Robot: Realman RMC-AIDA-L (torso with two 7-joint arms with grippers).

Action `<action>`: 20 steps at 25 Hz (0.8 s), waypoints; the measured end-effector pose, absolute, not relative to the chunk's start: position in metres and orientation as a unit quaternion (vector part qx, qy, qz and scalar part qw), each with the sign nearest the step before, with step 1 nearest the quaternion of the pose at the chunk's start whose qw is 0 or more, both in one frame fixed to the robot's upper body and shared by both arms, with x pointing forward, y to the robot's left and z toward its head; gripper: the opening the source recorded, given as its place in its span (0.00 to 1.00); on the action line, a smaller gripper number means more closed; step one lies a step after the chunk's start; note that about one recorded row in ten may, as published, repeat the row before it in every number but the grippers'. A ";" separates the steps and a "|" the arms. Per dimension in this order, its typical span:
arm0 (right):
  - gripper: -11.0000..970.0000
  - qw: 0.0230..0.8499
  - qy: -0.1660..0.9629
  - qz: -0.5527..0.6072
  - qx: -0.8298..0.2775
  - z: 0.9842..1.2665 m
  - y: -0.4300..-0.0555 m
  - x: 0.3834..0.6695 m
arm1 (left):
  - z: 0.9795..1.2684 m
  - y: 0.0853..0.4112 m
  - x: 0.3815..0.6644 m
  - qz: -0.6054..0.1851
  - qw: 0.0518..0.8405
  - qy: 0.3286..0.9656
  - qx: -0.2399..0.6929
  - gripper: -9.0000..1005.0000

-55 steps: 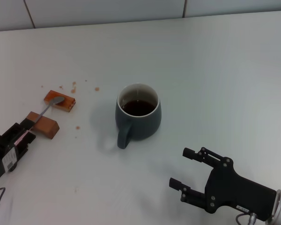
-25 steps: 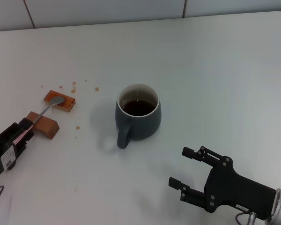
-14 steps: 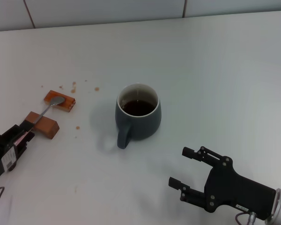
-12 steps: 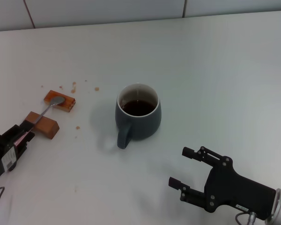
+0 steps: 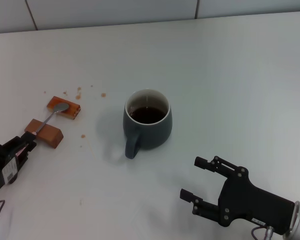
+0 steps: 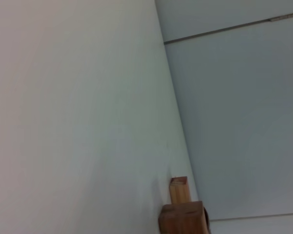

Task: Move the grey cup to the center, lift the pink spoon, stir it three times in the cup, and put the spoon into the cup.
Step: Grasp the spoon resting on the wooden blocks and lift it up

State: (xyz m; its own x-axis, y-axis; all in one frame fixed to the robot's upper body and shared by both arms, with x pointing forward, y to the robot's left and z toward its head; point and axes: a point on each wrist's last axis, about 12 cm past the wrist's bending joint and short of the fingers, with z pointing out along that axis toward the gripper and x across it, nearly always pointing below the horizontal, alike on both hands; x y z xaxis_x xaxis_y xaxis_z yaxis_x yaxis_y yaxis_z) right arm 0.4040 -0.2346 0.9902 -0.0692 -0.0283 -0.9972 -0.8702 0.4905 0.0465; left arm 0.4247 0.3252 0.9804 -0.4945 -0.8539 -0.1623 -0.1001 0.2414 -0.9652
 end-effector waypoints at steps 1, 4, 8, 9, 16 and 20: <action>0.78 0.584 0.636 0.361 -0.353 0.990 -0.235 0.404 | 0.980 0.326 0.425 -0.510 0.367 0.698 -0.344 0.37; 0.78 0.584 0.636 0.361 -0.353 0.990 -0.235 0.404 | 0.979 0.326 0.424 -0.509 0.367 0.698 -0.345 0.29; 0.78 0.584 0.636 0.361 -0.353 0.990 -0.235 0.404 | 0.980 0.326 0.424 -0.509 0.369 0.698 -0.343 0.22; 0.78 0.584 0.636 0.361 -0.353 0.990 -0.235 0.404 | 0.980 0.326 0.424 -0.509 0.370 0.698 -0.342 0.21; 0.78 0.584 0.635 0.361 -0.353 0.991 -0.235 0.404 | 0.982 0.329 0.424 -0.509 0.378 0.697 -0.334 0.18; 0.78 0.585 0.635 0.362 -0.353 0.991 -0.235 0.404 | 0.992 0.330 0.431 -0.519 0.396 0.698 -0.294 0.16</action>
State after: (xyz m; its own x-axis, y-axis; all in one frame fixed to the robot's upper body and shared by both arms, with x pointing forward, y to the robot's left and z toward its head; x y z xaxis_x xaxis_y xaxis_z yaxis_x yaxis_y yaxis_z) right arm 0.4040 -0.2345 0.9906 -0.0676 -0.0253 -0.9974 -0.8707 0.4895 0.0467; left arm 0.4313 0.3305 0.9925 -0.5137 -0.8217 -0.2470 -0.0001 0.2880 -0.9576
